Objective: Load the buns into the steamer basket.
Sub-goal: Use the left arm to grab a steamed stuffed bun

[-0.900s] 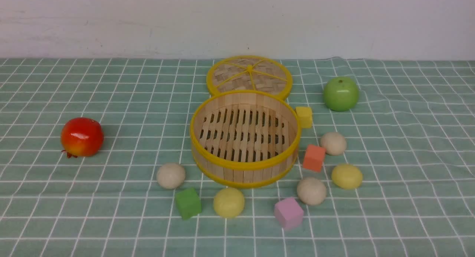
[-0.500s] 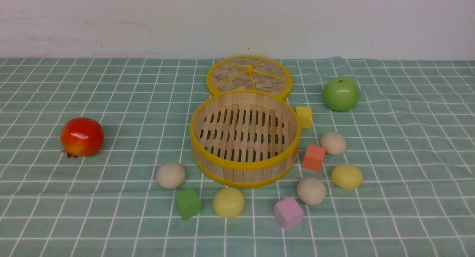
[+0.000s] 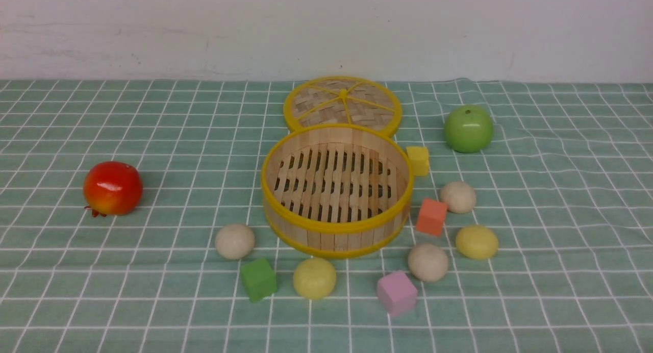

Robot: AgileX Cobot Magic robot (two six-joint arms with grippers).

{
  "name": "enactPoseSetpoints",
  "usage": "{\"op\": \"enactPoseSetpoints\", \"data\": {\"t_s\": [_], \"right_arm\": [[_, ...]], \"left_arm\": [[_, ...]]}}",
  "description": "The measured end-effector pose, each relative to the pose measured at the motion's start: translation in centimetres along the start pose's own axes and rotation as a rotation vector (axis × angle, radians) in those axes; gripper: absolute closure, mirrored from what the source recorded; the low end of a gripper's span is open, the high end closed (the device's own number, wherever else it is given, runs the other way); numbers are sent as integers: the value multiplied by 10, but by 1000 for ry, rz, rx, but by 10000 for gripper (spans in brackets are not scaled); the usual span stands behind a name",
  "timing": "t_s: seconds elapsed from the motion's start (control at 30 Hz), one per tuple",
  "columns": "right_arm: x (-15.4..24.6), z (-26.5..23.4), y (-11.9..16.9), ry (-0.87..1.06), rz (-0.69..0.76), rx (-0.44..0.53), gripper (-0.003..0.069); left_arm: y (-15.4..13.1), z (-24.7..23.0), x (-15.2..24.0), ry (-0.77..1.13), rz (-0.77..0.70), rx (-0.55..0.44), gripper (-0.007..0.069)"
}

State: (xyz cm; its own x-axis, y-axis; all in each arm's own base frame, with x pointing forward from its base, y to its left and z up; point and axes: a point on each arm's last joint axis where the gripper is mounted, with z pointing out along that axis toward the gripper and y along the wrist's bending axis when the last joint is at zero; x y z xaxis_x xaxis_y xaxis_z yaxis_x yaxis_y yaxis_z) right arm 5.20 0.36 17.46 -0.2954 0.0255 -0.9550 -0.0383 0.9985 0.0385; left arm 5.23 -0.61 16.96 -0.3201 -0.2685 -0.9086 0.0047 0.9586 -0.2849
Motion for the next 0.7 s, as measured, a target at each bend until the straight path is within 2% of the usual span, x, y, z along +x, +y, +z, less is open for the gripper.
{"op": "enactPoseSetpoints", "data": {"t_s": [0.17, 0.27, 0.33, 0.43, 0.47, 0.5, 0.53, 0.63, 0.7], "right_arm": [[0, 0, 0, 0, 0, 0, 420], [0, 0, 0, 0, 0, 0, 420], [0, 0, 0, 0, 0, 0, 420], [0, 0, 0, 0, 0, 0, 420], [0, 0, 0, 0, 0, 0, 420], [0, 0, 0, 0, 0, 0, 420], [0, 0, 0, 0, 0, 0, 420], [0, 0, 0, 0, 0, 0, 420], [0, 0, 0, 0, 0, 0, 420]], "left_arm": [[0, 0, -2, -19, 1, 4, 405], [-3, 0, -7, -74, -93, 38, 405], [-8, -2, -15, -151, -351, 112, 405], [-9, -3, -22, -209, -601, 177, 403], [-10, -3, -23, -210, -611, 184, 403], [-10, -4, -26, -237, -705, 204, 402], [-9, -5, -27, -255, -730, 212, 401], [-8, -7, -33, -315, -781, 230, 409], [-13, -11, -40, -295, -771, 247, 445]]}}
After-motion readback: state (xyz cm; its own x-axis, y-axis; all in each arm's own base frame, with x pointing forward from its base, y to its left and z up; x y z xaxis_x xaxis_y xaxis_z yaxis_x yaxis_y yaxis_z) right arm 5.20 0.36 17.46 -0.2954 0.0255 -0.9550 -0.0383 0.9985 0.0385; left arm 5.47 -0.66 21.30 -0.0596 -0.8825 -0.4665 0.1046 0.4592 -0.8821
